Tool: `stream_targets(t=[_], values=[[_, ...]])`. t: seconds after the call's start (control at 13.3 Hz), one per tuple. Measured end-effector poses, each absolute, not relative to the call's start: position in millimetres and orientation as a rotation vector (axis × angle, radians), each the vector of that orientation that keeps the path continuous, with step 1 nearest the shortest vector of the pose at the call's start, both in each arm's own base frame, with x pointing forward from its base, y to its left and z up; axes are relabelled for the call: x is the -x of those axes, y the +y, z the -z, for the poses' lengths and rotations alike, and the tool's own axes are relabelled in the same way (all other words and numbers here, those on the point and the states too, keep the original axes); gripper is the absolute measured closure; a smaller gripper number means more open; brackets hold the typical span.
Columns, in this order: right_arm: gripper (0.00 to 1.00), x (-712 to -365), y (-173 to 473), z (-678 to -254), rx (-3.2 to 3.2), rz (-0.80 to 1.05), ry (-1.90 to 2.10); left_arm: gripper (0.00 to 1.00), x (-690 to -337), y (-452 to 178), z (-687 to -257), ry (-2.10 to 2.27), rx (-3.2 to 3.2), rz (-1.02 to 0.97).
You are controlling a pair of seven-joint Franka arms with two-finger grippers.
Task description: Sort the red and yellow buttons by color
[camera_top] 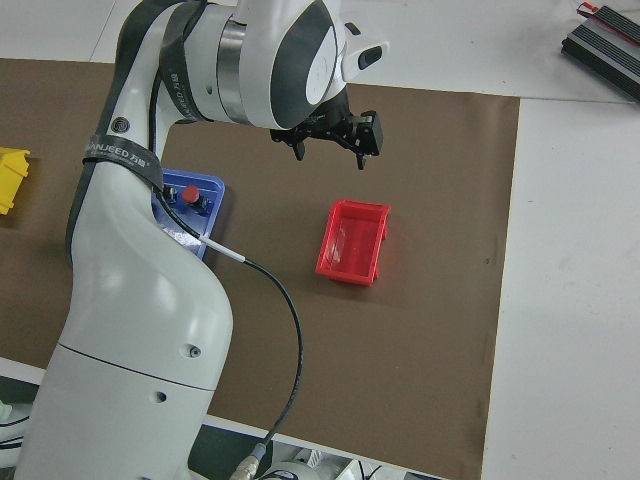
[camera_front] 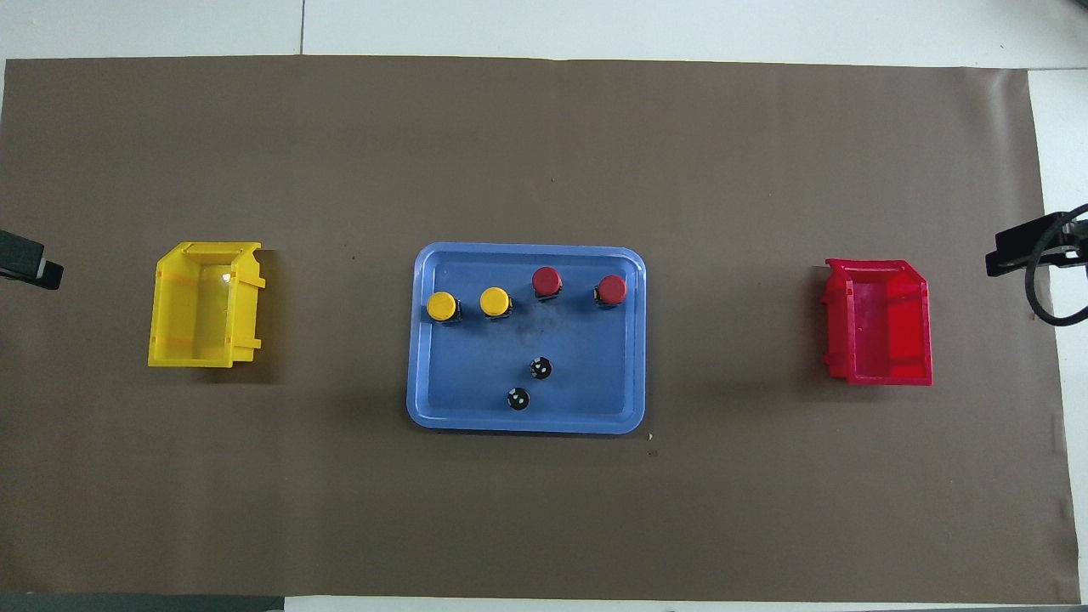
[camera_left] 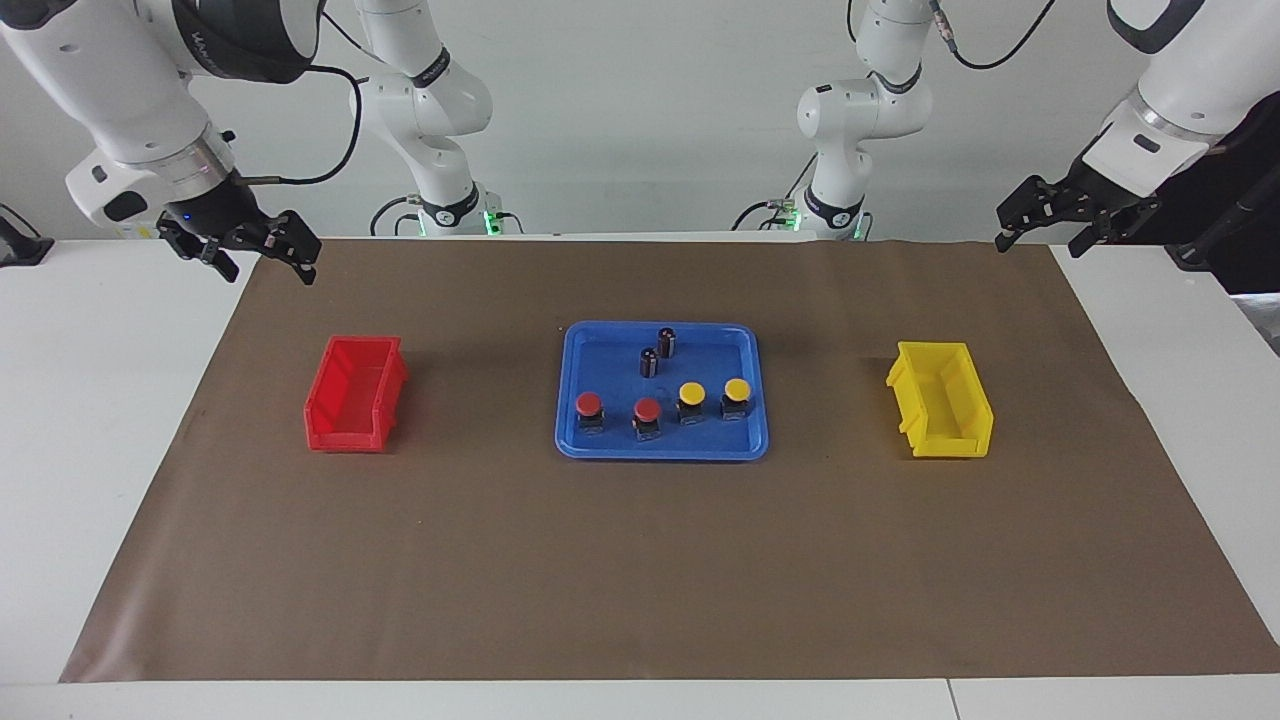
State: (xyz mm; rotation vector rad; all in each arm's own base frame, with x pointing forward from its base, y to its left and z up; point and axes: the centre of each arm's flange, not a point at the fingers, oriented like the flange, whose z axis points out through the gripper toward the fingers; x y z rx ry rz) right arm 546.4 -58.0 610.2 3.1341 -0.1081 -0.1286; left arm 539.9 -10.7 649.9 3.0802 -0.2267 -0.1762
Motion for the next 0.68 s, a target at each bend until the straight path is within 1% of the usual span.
stream_targets(t=[0.68], values=[[0.0, -547.2, -50.5, -610.1, -3.13, 0.129, -0.078, 0.0, -539.9, -10.6, -649.9, -0.227, -3.08, 0.176]])
